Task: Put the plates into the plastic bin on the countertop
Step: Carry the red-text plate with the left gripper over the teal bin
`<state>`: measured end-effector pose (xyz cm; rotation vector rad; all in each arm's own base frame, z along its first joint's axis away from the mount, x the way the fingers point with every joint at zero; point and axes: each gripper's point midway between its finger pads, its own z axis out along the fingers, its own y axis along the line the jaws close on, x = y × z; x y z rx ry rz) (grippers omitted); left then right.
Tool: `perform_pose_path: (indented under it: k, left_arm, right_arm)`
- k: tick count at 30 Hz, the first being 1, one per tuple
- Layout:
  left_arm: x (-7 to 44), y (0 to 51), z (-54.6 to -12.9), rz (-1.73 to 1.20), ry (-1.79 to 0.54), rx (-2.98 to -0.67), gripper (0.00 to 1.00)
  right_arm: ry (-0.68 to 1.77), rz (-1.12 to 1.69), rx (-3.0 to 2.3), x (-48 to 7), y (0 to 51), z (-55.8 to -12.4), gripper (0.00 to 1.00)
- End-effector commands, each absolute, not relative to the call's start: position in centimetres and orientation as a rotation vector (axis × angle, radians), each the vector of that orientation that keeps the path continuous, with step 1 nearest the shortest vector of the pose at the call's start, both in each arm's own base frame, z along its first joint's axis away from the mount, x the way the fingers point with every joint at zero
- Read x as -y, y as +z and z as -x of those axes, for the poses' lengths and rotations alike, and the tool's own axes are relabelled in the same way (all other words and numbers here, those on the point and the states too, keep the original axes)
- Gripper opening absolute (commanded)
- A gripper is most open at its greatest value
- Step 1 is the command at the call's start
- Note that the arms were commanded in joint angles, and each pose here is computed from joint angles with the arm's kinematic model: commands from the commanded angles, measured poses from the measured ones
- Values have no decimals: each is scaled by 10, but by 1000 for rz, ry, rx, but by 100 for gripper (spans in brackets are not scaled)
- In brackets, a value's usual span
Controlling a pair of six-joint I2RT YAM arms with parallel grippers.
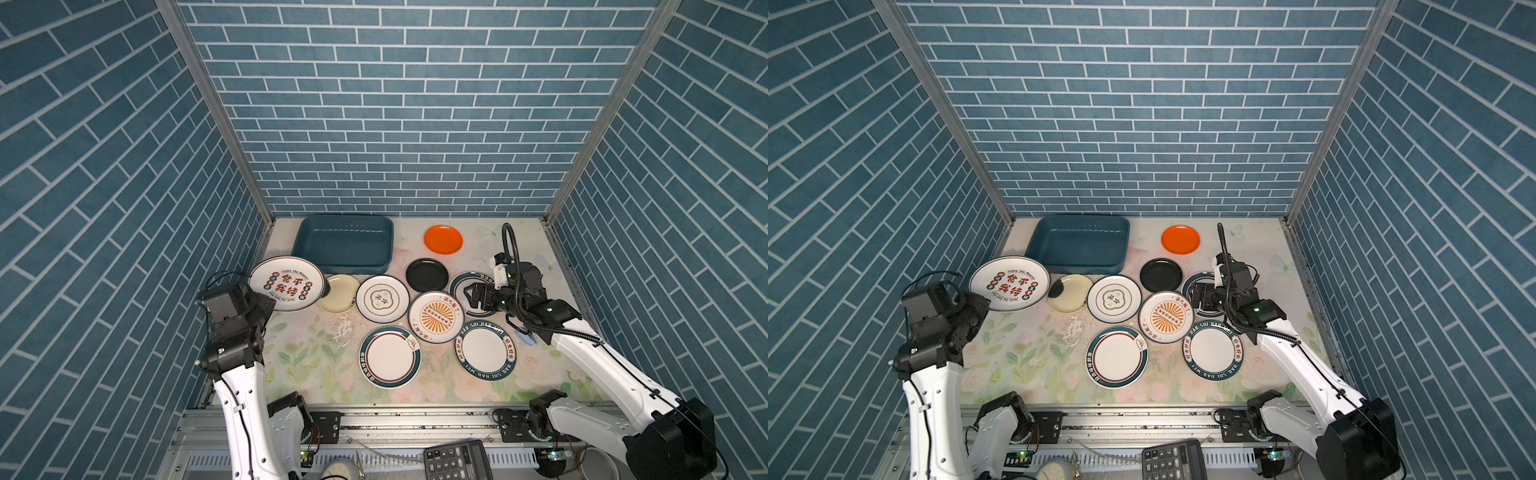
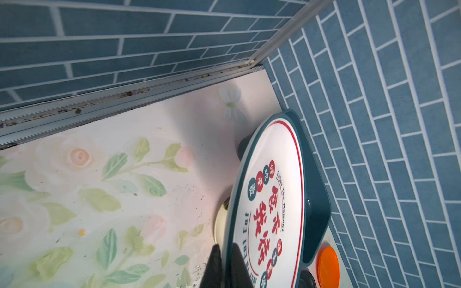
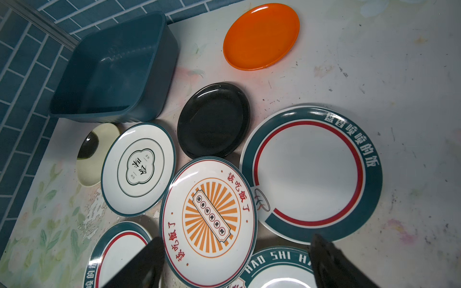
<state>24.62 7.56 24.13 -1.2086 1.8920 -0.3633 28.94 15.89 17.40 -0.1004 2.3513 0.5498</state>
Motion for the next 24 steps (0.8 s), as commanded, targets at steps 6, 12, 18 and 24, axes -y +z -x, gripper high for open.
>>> perform_pose_path:
  k: [6, 12, 18, 24]
  left_arm:
    - [-47, 276, -302, 1036, -392, -1878, 0]
    - [-37, 293, -337, 952, -273, -1873, 0]
    - [-22, 293, -389, 893, -240, -1930, 0]
    - [-22, 285, -434, 841, -128, -1978, 0]
  right_arm:
    - [531, 66, -2315, -154, 181, -290, 91]
    - [485, 64, -2320, -145, 180, -286, 92]
    - [451, 47, -2313, -137, 178, -281, 92]
    - [386, 43, -2312, -127, 178, -278, 93]
